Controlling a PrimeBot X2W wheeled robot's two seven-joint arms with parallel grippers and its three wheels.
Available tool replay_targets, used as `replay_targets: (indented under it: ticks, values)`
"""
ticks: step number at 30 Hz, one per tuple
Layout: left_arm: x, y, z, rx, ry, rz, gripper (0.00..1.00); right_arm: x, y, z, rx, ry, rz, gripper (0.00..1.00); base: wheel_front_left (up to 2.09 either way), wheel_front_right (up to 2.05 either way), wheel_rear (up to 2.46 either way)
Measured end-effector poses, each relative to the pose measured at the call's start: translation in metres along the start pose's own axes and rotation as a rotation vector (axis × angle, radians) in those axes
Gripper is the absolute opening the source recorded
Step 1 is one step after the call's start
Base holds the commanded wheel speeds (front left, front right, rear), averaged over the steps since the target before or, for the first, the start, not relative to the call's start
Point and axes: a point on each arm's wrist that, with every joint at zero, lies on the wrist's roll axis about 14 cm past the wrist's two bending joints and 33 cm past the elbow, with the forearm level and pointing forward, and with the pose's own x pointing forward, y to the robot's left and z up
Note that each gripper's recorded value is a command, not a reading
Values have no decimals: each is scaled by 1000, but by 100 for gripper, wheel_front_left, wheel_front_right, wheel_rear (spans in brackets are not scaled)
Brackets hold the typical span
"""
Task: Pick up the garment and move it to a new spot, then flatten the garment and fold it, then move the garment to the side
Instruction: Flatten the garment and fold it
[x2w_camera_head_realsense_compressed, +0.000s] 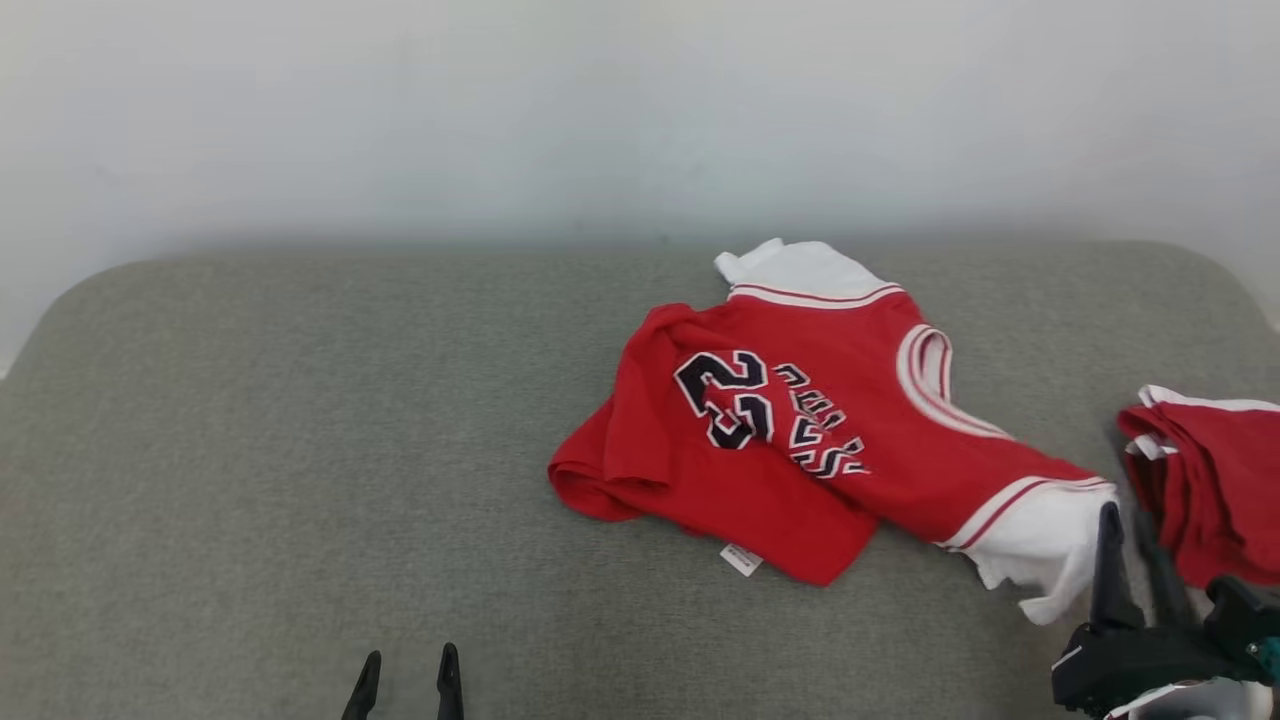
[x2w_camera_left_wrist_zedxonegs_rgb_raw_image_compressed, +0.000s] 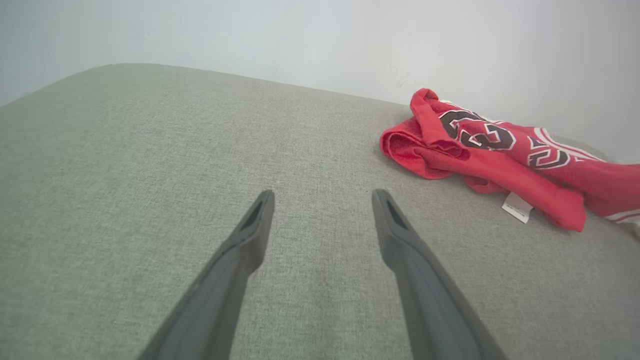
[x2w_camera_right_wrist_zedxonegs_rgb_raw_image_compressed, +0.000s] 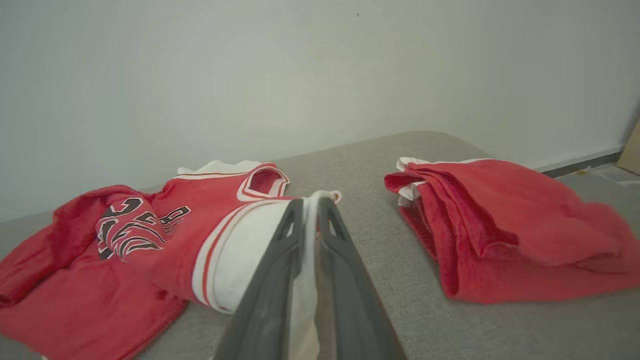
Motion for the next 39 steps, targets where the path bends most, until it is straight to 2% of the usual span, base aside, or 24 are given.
replay_targets:
  ticks: [5, 12, 15, 20, 24, 29, 34, 39]
  values:
    - [7, -12, 0, 5, 3, -41, 100, -5, -1, 20, -62, -60, 2, 100, 0, 0, 0]
    - [15, -29, -3, 9, 15, -98, 100, -8, 34, 48, -109, -154, 103, 100, 0, 0, 0]
    - [22, -39, -2, 10, 14, -132, 100, -11, 52, 43, -113, -146, 156, 100, 0, 0, 0]
    - [39, -54, 3, 20, -2, -180, 100, -15, 63, 31, -105, -113, 187, 100, 0, 0, 0]
    - [63, -67, 7, 35, -13, -222, 100, -10, 60, 21, -94, -85, 177, 100, 0, 0, 0]
    - [93, -66, -18, 60, 62, -214, 100, 2, 57, 15, -104, -65, 167, 100, 0, 0, 0]
    - [117, -73, -26, 132, 73, -234, 100, 5, 46, 9, -116, -47, 139, 100, 0, 0, 0]
    - [135, -95, -19, 164, 38, -315, 100, 5, 37, 1, -122, -18, 114, 100, 0, 0, 0]
